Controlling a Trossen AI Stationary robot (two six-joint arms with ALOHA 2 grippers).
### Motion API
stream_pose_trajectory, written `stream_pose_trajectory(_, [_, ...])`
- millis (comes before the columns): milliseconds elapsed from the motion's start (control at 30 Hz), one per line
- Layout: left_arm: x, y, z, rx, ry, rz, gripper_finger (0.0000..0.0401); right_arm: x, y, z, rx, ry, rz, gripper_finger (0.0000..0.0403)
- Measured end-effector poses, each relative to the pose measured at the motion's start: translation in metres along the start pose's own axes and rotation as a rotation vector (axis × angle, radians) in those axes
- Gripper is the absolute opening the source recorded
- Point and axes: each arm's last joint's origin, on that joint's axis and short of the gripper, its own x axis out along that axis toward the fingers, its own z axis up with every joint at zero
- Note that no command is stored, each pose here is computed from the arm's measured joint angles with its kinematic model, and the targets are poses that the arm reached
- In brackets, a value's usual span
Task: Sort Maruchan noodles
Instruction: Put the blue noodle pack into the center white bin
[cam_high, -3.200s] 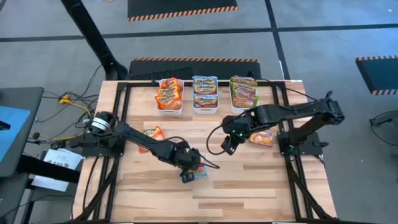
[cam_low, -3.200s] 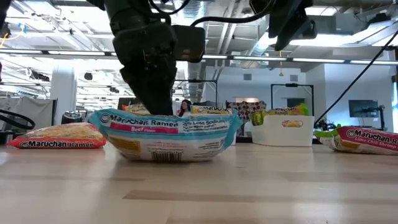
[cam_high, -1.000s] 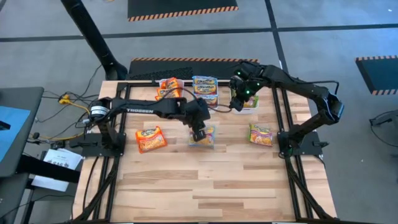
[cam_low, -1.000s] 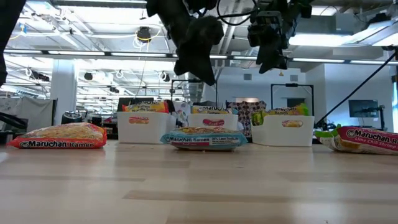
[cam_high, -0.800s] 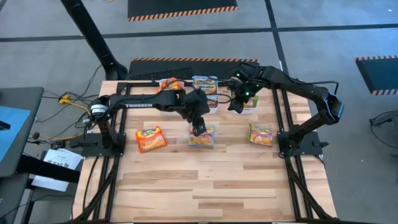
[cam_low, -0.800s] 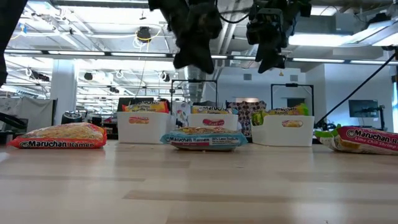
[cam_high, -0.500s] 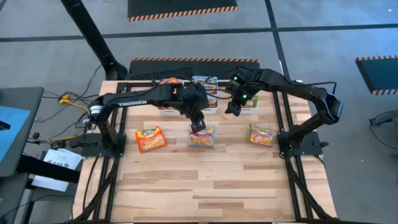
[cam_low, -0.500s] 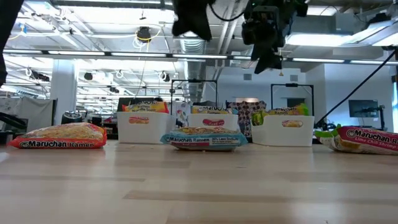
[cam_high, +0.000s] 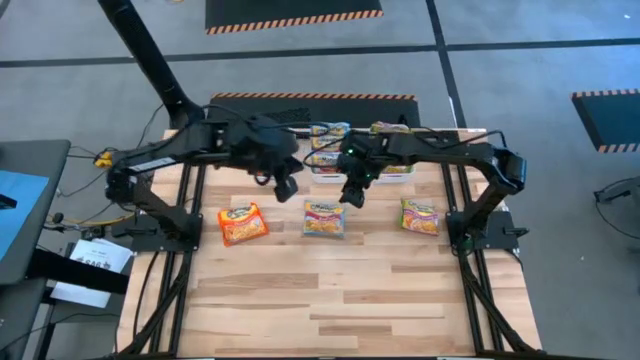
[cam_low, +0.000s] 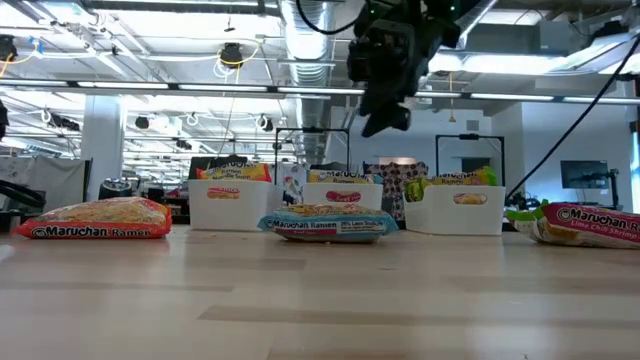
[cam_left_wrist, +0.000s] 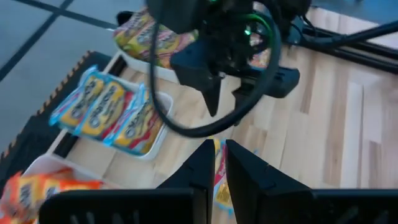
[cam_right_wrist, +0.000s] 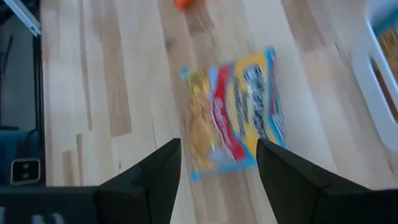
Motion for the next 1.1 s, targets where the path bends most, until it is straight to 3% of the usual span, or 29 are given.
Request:
stream_pose_trajectory(267, [-0.037, -0.002, -0.015, -0.037, 0.037, 0.05, 0.0025, 0.035, 0.018, 0.014, -0.188, -0.101, 0.04, 0.0235])
stream_pose_trajectory(500, [-0.05, -0.014, -0.03, -0.019, 0.091, 0.138, 0.0025, 0.075, 0.03, 0.01, -0.325, -0.082, -0.081, 0.0235])
stream_pose_trajectory(667, [-0.052, -0.02, -0.033, -0.009, 0.096, 0.131, 0.0025, 0.097, 0.03, 0.004, -0.304, -0.036, -0.095, 0.0234])
stream_pose_trajectory(867, [-0.053, -0.021, -0.034, -0.007, 0.096, 0.13, 0.0025, 0.12, 0.014, -0.006, -0.181, 0.061, -0.129, 0.0234])
stream_pose_trajectory(1100, [-0.053, -0.021, -0.034, -0.007, 0.095, 0.131, 0.0025, 0.134, 0.01, -0.012, -0.171, 0.108, -0.198, 0.0234])
